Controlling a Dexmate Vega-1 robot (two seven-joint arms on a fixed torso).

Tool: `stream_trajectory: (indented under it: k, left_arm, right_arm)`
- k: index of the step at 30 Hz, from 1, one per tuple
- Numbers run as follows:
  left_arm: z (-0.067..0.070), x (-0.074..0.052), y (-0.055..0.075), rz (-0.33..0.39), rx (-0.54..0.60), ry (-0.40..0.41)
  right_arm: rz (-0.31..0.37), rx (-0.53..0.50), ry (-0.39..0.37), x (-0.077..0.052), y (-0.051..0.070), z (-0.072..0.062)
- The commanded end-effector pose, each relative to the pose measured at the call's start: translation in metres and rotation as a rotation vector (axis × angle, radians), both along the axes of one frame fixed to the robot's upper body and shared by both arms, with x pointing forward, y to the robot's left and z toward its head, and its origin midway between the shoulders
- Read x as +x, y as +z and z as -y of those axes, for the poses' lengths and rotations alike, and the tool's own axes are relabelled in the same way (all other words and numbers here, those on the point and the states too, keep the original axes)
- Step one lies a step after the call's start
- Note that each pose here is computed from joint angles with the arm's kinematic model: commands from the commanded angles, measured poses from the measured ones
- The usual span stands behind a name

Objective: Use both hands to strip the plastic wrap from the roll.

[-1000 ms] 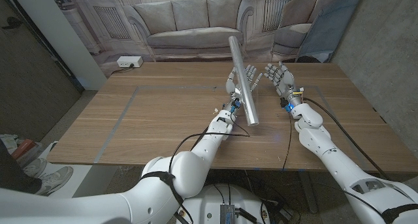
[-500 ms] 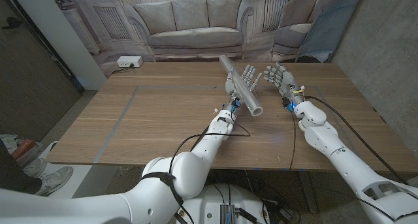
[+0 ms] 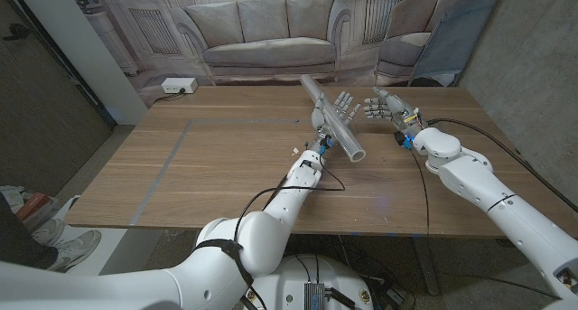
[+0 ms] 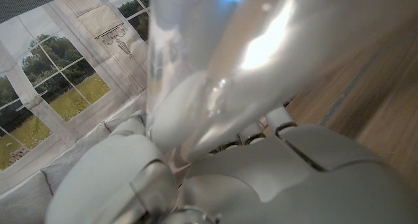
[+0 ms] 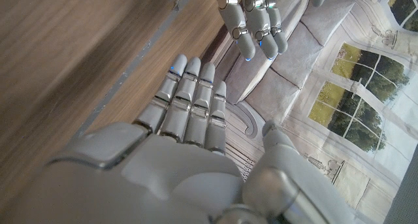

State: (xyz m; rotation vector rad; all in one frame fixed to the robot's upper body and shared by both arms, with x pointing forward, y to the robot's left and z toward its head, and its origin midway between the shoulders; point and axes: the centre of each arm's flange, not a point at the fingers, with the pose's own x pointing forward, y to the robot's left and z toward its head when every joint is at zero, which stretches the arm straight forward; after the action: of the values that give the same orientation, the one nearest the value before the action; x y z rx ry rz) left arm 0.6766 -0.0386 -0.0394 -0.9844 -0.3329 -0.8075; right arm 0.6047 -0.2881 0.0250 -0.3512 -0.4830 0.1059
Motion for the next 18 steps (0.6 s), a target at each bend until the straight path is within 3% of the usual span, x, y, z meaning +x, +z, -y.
stream_trajectory:
  k: [1, 9, 18]
  left_arm:
    - [-0.008, 0.001, 0.008, 0.041, 0.037, 0.06]
    - [-0.007, 0.004, 0.009, 0.052, 0.038, 0.05]
    - [-0.004, 0.004, 0.011, 0.046, 0.048, 0.058]
  right_arm:
    - [-0.025, -0.123, -0.133, -0.019, 0.008, -0.005]
    - [-0.079, -0.248, -0.168, -0.031, 0.021, -0.016]
    - [-0.151, -0.363, -0.147, -0.042, 0.031, -0.025]
